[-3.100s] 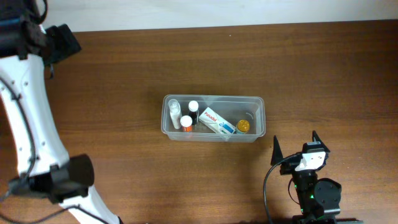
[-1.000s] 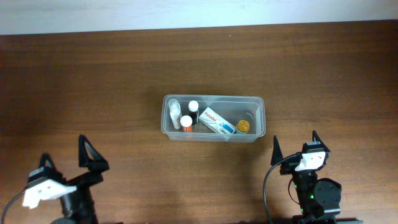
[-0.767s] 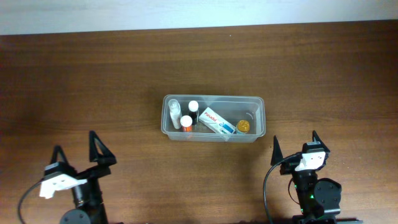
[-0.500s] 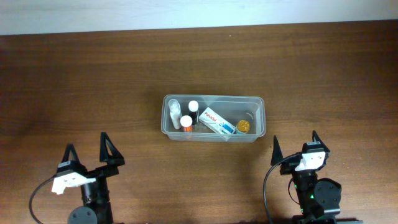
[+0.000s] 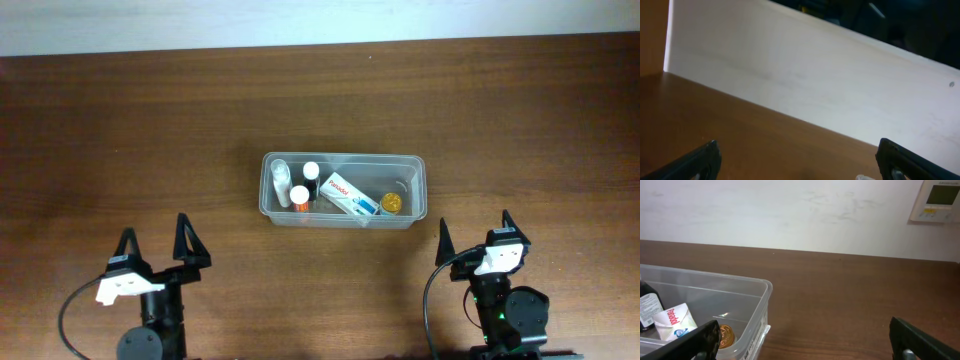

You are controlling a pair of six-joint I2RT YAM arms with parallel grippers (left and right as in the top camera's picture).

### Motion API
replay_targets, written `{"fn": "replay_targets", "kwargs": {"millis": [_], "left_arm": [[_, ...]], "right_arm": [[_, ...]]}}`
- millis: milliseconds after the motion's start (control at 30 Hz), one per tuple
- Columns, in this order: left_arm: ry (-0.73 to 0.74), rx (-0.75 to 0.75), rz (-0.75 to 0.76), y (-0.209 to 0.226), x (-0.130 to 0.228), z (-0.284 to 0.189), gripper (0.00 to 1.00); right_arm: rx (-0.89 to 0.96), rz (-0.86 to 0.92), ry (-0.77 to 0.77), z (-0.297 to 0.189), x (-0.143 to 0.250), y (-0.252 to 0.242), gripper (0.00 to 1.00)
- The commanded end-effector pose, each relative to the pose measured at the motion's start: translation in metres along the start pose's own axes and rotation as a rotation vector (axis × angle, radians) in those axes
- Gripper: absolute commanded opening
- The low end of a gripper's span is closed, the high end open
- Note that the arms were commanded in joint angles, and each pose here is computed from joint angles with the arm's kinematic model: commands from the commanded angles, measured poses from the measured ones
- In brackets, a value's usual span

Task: Pack container

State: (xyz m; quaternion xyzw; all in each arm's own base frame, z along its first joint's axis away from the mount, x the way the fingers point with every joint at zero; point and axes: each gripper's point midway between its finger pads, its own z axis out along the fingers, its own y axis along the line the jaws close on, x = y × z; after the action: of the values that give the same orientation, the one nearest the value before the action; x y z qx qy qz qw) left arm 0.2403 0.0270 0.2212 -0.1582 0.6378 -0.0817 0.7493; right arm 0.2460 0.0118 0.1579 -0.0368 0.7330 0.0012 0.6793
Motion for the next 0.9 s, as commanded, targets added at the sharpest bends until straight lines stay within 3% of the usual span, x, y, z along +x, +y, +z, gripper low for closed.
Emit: {"fn": "replay_targets", "kwargs": {"millis": [0,500,700,867], "left_arm": [[0.017,0.021,-0.003,0.0,0.013,0.0,0.99],[0.2,-0.049,0.011,0.017,0.06,-0.004,0.99],[0.23,-0.039,0.143,0.019,0.066,-0.005,1.0],[0.235,-0.04,0.148,0.019,0.067,-0.005,0.99]], "right_arm": [[0.002,0.002,-0.001,0.0,0.002,-0.001,0.98],[0.002,0.002,0.0,0.0,0.002,-0.001,0.98],[0.002,0.002,0.0,0.0,0.002,-0.001,0.99],[0.002,0.002,0.0,0.0,0.002,-0.001,0.98]]}}
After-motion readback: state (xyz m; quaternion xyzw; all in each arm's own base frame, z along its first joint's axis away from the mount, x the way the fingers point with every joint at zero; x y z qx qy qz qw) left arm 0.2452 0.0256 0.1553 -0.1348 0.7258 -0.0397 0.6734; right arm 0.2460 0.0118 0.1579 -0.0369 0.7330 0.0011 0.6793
